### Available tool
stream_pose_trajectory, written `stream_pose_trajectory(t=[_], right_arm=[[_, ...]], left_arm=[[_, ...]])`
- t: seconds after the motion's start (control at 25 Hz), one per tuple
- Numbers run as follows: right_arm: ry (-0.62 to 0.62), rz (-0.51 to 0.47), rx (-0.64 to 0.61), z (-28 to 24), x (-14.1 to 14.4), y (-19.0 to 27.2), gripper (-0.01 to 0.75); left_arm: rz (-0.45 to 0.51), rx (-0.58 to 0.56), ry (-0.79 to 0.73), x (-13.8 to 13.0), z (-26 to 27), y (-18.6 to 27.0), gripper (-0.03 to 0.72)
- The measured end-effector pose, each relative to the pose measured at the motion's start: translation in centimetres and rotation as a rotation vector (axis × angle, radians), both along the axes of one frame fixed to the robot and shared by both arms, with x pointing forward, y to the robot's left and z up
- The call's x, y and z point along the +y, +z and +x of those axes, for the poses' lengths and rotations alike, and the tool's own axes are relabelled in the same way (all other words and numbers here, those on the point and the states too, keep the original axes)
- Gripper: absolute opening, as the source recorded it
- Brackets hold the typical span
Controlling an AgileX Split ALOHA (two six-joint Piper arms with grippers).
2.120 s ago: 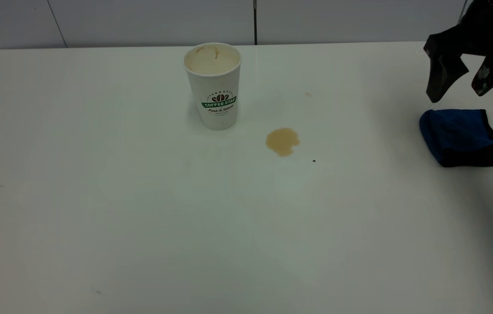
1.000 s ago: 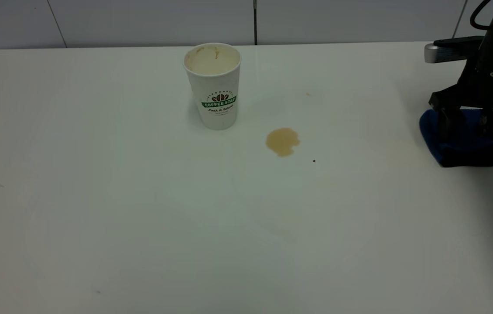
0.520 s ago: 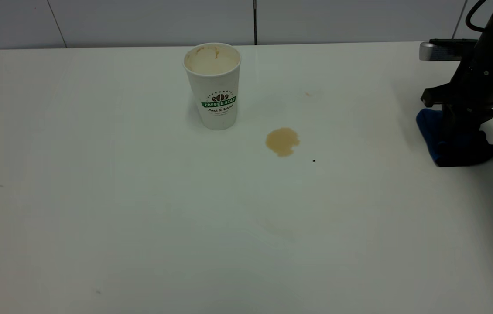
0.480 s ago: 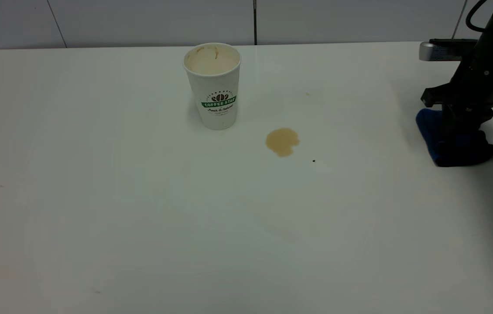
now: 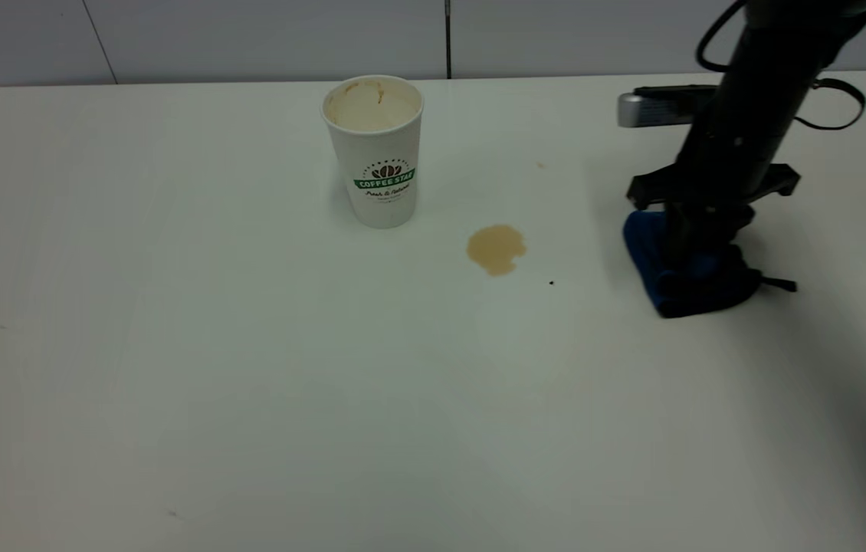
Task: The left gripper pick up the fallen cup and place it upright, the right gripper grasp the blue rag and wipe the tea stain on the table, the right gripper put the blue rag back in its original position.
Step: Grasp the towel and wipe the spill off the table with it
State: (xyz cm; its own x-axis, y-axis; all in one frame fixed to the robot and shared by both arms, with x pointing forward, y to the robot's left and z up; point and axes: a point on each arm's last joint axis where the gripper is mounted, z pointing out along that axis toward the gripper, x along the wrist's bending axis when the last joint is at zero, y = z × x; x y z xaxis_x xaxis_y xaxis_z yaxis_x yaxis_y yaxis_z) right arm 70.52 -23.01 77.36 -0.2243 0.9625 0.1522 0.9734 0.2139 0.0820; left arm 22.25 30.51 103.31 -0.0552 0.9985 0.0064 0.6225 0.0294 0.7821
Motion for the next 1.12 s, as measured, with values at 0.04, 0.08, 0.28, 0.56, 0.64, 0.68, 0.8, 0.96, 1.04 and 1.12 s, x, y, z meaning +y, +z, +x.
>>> stream_pose_trajectory(t=[0.04,0.08,0.28,0.56,0.64,0.68,0.8,0.96,1.04,1.12], right_arm=[[0.018,0.001,0.001,-0.2,1.4,0.0,0.094],[0.035,0.003,0.003,-0.5,2.8,0.0,0.094],[0.112,0.01,-0.012,-1.9,8.7,0.0,0.094],[0.167,0.031,-0.103,-2.9,13.8,-0.1,0.094],[0.163,0.043,-0.118,-2.5,14.4,-0.1,0.094],[0.161,0.049,-0.116,-2.3,14.6,-0.3,0.094],[0.154,0.074,-0.136,-1.1,15.3,-0.2,0.094],[0.147,0.096,-0.181,0.4,15.9,-0.2,0.094],[0.135,0.1,-0.205,0.9,16.1,0.0,0.094],[0.123,0.094,-0.232,1.4,16.1,0.0,0.094]], left_arm=[[0.0,0.0,0.0,0.0,0.0,0.0,0.346],[0.0,0.0,0.0,0.0,0.0,0.0,0.346],[0.0,0.0,0.0,0.0,0.0,0.0,0.346],[0.0,0.0,0.0,0.0,0.0,0.0,0.346],[0.0,0.0,0.0,0.0,0.0,0.0,0.346],[0.0,0.0,0.0,0.0,0.0,0.0,0.346],[0.0,0.0,0.0,0.0,0.0,0.0,0.346],[0.0,0.0,0.0,0.0,0.0,0.0,0.346],[0.0,0.0,0.0,0.0,0.0,0.0,0.346],[0.0,0.0,0.0,0.0,0.0,0.0,0.346]])
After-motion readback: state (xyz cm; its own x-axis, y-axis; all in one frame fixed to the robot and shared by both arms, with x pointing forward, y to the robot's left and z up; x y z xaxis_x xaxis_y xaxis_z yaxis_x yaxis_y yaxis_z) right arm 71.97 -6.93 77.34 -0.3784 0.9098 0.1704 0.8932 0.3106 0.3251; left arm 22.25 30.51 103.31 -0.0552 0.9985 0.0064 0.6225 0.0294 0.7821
